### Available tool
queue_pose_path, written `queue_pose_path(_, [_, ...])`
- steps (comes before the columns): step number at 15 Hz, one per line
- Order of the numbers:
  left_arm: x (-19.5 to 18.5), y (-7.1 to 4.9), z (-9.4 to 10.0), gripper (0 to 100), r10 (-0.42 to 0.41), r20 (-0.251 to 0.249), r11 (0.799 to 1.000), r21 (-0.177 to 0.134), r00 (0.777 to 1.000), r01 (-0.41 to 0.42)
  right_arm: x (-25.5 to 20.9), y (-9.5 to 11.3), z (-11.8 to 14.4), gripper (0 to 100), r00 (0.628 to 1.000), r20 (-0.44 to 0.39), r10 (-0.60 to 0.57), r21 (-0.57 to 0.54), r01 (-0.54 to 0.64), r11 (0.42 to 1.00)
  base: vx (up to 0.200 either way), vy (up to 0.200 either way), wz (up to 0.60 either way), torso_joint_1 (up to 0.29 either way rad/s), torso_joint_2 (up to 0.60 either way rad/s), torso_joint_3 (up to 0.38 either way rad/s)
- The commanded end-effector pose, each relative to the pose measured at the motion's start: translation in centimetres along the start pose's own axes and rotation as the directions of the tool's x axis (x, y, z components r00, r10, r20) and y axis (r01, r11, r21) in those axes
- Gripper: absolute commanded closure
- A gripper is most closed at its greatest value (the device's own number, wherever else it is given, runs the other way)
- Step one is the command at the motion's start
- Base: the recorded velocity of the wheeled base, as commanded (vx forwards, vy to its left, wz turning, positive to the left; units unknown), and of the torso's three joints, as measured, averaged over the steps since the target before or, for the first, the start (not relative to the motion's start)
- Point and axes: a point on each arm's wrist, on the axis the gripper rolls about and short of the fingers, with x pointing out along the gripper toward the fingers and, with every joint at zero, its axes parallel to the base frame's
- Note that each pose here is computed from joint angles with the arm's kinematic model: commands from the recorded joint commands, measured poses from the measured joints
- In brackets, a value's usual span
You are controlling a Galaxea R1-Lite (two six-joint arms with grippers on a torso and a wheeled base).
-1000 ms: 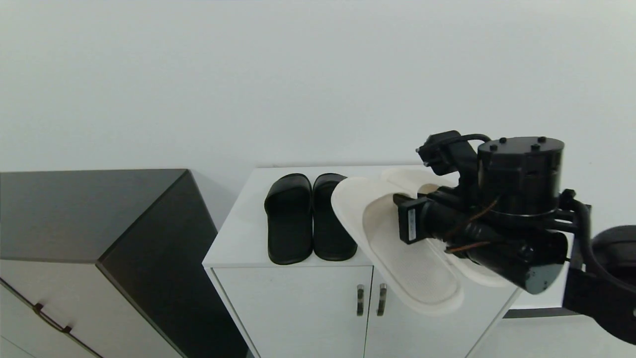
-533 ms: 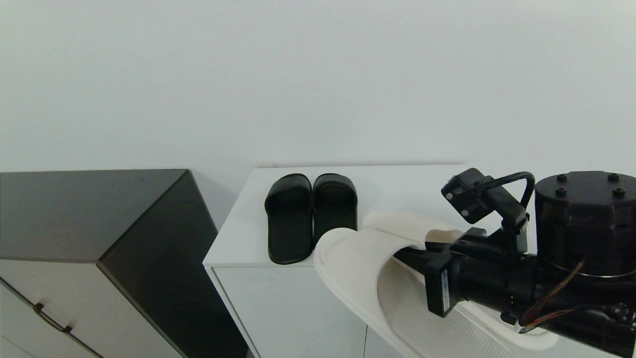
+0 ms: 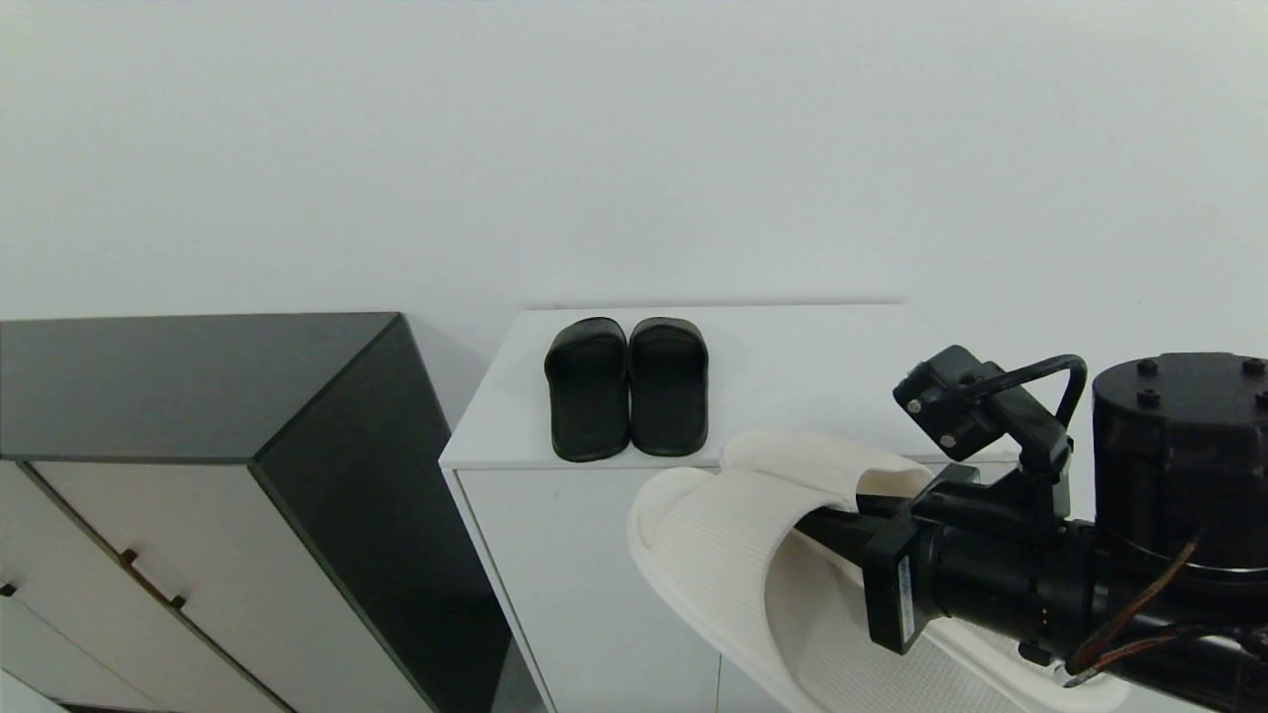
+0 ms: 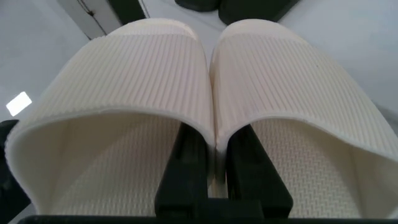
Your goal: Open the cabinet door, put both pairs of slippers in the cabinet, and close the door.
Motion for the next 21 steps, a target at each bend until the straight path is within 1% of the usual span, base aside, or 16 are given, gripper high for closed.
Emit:
queue_pose_path(1, [0.0,0.0,0.0,100,0.001,-0.001,1.0,-0.001,1.0,-0.001,0.0,0.0,-0.2,100,1.0,-0.004,0.001,-0.001,-0.001,1.0,-0.2,0.0,0.0,0.002,0.01,-0.002])
queue_pose_path(4, [0.0,0.0,0.0,100,0.001,-0.001,1.0,-0.001,1.0,-0.001,-0.1,-0.1,-0.6,100,1.0,-0.017,-0.005,-0.011,0.005,1.0,0.0,0.0,0.0,0.0,0.0,0.0])
queue_pose_path(6, [0.0,0.0,0.0,100,0.001,-0.001,1.0,-0.001,1.0,-0.001,-0.2,-0.5,-1.2,100,0.999,-0.036,-0.018,-0.062,0.015,0.998,0.0,0.0,0.0,0.0,0.0,0.0])
queue_pose_path(20, [0.0,0.0,0.0,100,0.001,-0.001,1.0,-0.002,1.0,-0.001,-0.2,-0.6,-1.4,100,0.999,-0.037,-0.011,-0.063,0.009,0.998,0.0,0.0,0.0,0.0,0.0,0.0])
queue_pose_path(21, [0.0,0.0,0.0,100,0.001,-0.002,1.0,-0.002,1.0,-0.001,-0.2,-0.7,-1.4,100,0.999,-0.037,-0.013,-0.063,0.01,0.998,0.0,0.0,0.0,-0.119,0.3,0.163])
